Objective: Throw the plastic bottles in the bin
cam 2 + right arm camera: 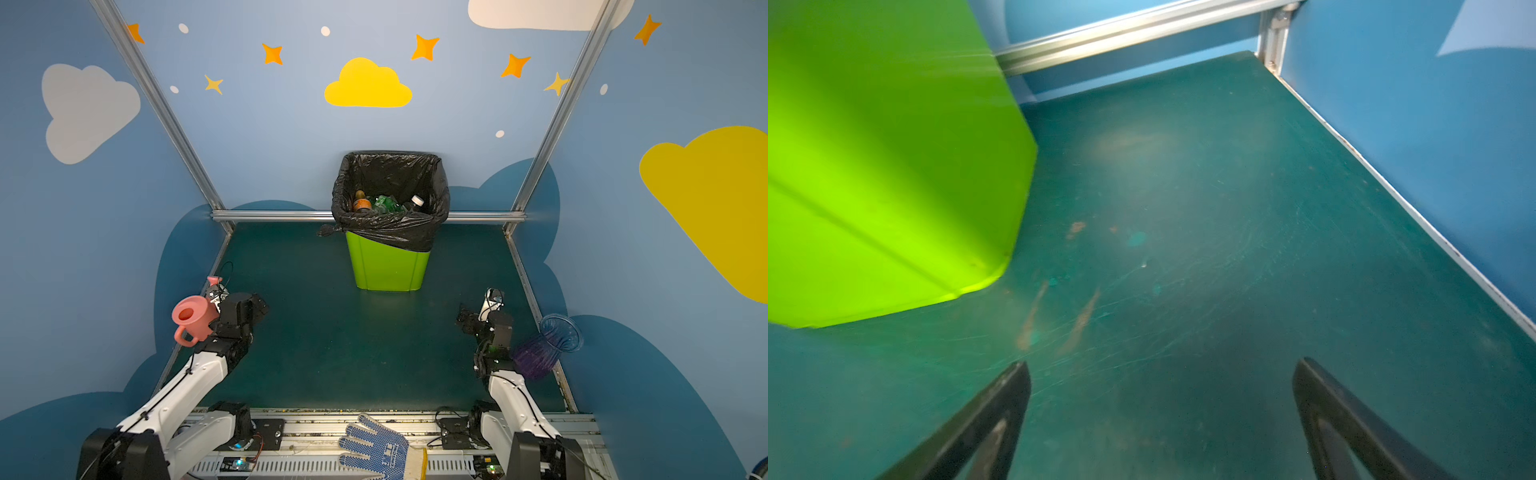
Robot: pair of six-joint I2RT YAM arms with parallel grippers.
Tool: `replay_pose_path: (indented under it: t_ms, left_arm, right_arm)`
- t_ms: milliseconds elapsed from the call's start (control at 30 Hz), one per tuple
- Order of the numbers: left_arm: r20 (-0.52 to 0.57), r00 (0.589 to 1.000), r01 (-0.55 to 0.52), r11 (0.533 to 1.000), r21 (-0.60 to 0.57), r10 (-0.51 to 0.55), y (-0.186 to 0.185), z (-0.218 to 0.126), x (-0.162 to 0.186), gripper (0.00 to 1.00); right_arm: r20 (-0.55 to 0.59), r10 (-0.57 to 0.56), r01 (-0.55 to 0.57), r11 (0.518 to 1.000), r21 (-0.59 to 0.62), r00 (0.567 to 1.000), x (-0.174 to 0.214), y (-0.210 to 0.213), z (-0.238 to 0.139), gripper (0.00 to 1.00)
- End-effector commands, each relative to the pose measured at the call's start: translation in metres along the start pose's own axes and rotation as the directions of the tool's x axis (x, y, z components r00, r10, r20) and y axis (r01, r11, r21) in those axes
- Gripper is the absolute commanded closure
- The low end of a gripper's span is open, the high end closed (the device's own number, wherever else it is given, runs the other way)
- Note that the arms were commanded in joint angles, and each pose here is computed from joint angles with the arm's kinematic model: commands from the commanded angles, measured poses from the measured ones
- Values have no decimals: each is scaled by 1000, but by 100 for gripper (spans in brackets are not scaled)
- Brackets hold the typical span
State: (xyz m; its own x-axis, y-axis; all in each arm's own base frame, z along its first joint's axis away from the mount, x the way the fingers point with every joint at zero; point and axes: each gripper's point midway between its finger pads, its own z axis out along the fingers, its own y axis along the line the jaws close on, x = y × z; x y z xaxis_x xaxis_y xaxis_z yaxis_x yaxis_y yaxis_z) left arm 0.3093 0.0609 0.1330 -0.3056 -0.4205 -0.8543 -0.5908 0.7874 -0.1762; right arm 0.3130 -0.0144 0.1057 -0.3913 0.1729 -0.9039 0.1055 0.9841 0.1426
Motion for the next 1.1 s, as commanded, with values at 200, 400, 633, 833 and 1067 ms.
replay_pose_path:
  t_ms: [200, 400, 633, 833, 1067]
  left_arm:
    - [164, 971, -182, 983, 34, 174, -28, 26, -25, 0]
    - [138, 963, -242, 969, 52, 233, -41, 51, -6, 0]
    - [103, 962, -264, 959, 105, 253, -52, 69, 12, 0]
    - [41, 970, -245, 953, 178, 241, -56, 77, 16, 0]
    - [27, 974, -227, 953, 203, 226, -55, 79, 16, 0]
  right_arm:
    - [133, -25, 28, 999, -20, 991, -40, 4, 38, 2]
    - [35, -88, 92, 987, -131, 995, -26, 25, 65, 2]
    - [76, -161, 172, 968, -185, 984, -15, 45, 78, 2]
    - [29, -179, 181, 968, -173, 983, -11, 45, 79, 2]
    - [11, -187, 186, 967, -176, 982, -10, 46, 78, 2]
